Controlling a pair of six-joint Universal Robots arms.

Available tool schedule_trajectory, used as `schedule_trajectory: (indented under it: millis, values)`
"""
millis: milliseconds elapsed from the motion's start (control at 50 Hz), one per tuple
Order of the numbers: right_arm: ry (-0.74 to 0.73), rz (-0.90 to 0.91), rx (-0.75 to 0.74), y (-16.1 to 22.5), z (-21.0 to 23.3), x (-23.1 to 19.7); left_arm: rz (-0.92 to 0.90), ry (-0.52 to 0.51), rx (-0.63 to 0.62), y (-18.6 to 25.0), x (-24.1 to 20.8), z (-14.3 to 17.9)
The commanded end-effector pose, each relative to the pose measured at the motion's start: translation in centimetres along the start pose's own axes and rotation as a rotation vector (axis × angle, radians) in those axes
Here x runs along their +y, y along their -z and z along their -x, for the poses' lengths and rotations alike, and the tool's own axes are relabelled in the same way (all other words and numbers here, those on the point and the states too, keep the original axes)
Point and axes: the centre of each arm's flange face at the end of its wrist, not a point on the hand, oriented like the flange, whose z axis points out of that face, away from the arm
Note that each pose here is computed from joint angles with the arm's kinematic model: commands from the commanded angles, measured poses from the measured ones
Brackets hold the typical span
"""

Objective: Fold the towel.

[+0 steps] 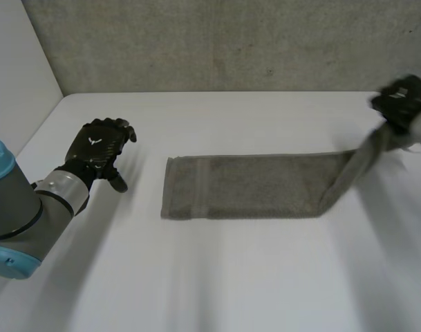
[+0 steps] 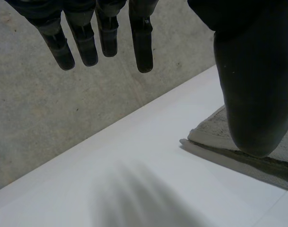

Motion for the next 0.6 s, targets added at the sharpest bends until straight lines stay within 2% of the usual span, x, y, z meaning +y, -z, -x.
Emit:
schedule_trajectory:
  millis: [20,40,60,100,120,140,160,200,260,340,440,480,600]
  values:
    - [0.020,-0.263,-0.132,2.8,9.3,-12.4,0.001,0.000,-0.007,0.0,0.1,0.2]
    - [0.028,-0.332,-0.185,4.0,12.5,-14.7,0.003,0.001,-0.008,0.0,0.1,0.3]
    - [0.028,-0.332,-0.186,4.0,12.6,-14.7,0.003,0.001,-0.008,0.0,0.1,0.3]
    - [0.051,-0.434,-0.293,6.6,18.6,-17.3,0.003,0.001,-0.008,0.0,0.1,0.3]
    - [0.051,-0.434,-0.293,6.6,18.6,-17.3,0.004,0.001,-0.008,0.0,0.2,0.3]
    - [0.067,-0.458,-0.342,7.6,21.3,-17.6,0.004,0.001,-0.008,0.0,0.2,0.3]
    - [0.067,-0.458,-0.342,7.6,21.4,-17.7,0.004,0.001,-0.008,0.0,0.2,0.3]
    - [0.099,-0.471,-0.429,9.0,26.0,-17.2,0.007,0.002,-0.007,0.0,0.2,0.2]
    - [0.115,-0.439,-0.466,8.9,28.2,-15.9,0.009,0.003,-0.007,0.1,0.3,0.2]
    - [0.113,-0.404,-0.459,8.4,28.1,-15.1,0.011,0.003,-0.005,0.1,0.4,0.1]
    - [0.061,-0.329,-0.393,6.9,24.5,-13.7,0.013,0.004,-0.004,0.1,0.4,0.1]
    - [-0.017,-0.306,-0.372,7.3,21.9,-13.2,0.018,0.005,-0.002,0.1,0.6,0.0]
    - [-0.133,-0.261,-0.372,7.8,18.8,-11.2,0.021,0.006,0.007,0.1,0.8,-0.2]
